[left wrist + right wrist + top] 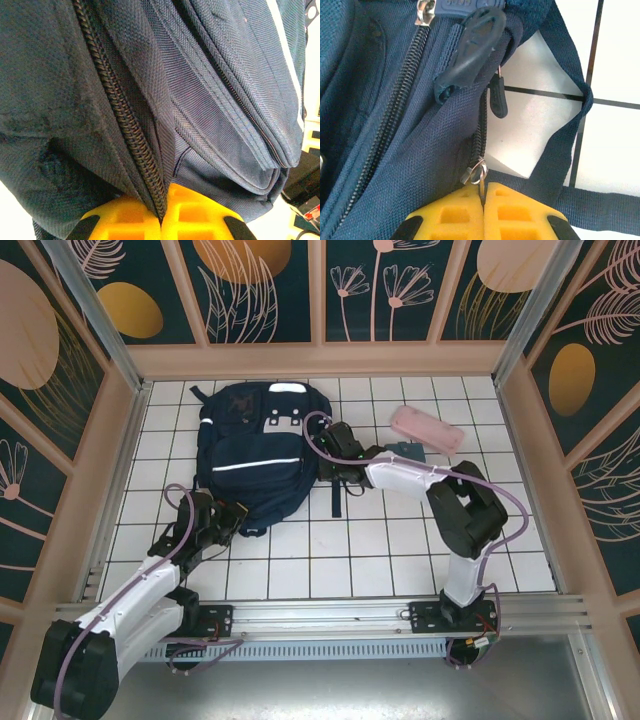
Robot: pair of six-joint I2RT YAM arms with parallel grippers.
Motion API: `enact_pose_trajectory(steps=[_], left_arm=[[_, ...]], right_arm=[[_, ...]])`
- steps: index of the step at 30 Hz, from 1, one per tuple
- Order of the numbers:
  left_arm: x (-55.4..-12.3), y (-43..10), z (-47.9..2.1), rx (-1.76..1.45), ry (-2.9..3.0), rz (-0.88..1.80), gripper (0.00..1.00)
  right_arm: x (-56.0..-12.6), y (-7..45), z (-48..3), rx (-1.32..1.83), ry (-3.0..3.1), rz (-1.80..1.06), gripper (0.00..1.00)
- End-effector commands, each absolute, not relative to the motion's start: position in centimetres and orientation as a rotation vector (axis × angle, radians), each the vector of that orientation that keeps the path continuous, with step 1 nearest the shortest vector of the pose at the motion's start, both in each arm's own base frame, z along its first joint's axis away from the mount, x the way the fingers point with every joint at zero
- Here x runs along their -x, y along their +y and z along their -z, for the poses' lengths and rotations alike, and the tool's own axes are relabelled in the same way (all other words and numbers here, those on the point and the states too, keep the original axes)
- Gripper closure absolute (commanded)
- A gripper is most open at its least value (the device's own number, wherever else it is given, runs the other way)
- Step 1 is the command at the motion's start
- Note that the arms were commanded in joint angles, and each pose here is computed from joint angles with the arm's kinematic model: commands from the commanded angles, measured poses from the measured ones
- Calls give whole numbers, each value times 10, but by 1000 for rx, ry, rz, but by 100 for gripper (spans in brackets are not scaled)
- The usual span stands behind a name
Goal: Pack the student bag
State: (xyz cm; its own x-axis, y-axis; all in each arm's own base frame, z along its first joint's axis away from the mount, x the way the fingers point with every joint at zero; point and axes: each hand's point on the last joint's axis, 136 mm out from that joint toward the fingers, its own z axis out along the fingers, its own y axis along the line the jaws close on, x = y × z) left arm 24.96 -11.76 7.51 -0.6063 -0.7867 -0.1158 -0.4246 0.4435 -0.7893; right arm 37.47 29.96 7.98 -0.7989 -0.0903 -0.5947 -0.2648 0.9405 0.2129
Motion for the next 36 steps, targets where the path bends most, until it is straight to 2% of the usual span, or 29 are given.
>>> enact_pose_trajectory(steps=[1, 6, 7, 8, 9, 10, 12, 14, 17, 21, 23, 24, 25, 27, 29, 33, 36], left_arm=[[-241, -102, -61, 1048, 2281, 883, 100], [-244, -103, -72, 1028, 2272, 894, 100], [-245, -105, -77, 1011, 2271, 902, 91], [-245, -106, -81, 992, 2276, 904, 73], [-245, -107, -86, 969, 2283, 901, 58], [-245, -107, -90, 949, 2296, 890, 49], [-245, -105, -99, 918, 2306, 859, 36], [-245, -101, -107, 884, 2314, 816, 30], [-246, -98, -119, 822, 2333, 762, 24], [-253, -101, -135, 733, 2341, 741, 23], [-261, -104, -146, 672, 2331, 740, 22], [-264, -105, -151, 649, 2324, 739, 21], [-268, -107, -155, 621, 2319, 737, 21], [-274, -110, -163, 584, 2310, 738, 20], [-280, -112, -169, 558, 2305, 730, 20], [-289, -120, -176, 516, 2306, 706, 20], [-292, -135, -176, 468, 2328, 670, 21]], right_arm=[[-428, 263, -93, 103, 2374, -198, 100], [-426, 261, -93, 159, 2371, -185, 100], [-420, 261, -96, 174, 2374, -207, 100], [-411, 264, -97, 202, 2385, -248, 100], [-401, 267, -98, 234, 2402, -295, 100], [-388, 269, -97, 264, 2420, -343, 100], [-360, 271, -95, 312, 2451, -433, 100], [-332, 268, -92, 338, 2481, -490, 100], [-298, 264, -88, 372, 2513, -544, 100], [-281, 253, -83, 332, 2559, -514, 97], [-287, 240, -85, 268, 2571, -424, 67], [-290, 235, -88, 242, 2567, -386, 56], [-294, 231, -95, 222, 2552, -367, 48], [-300, 230, -113, 194, 2511, -401, 38], [-306, 235, -131, 174, 2465, -507, 35], [-326, 244, -156, 121, 2417, -745, 34], [-349, 250, -158, 83, 2434, -826, 40]])
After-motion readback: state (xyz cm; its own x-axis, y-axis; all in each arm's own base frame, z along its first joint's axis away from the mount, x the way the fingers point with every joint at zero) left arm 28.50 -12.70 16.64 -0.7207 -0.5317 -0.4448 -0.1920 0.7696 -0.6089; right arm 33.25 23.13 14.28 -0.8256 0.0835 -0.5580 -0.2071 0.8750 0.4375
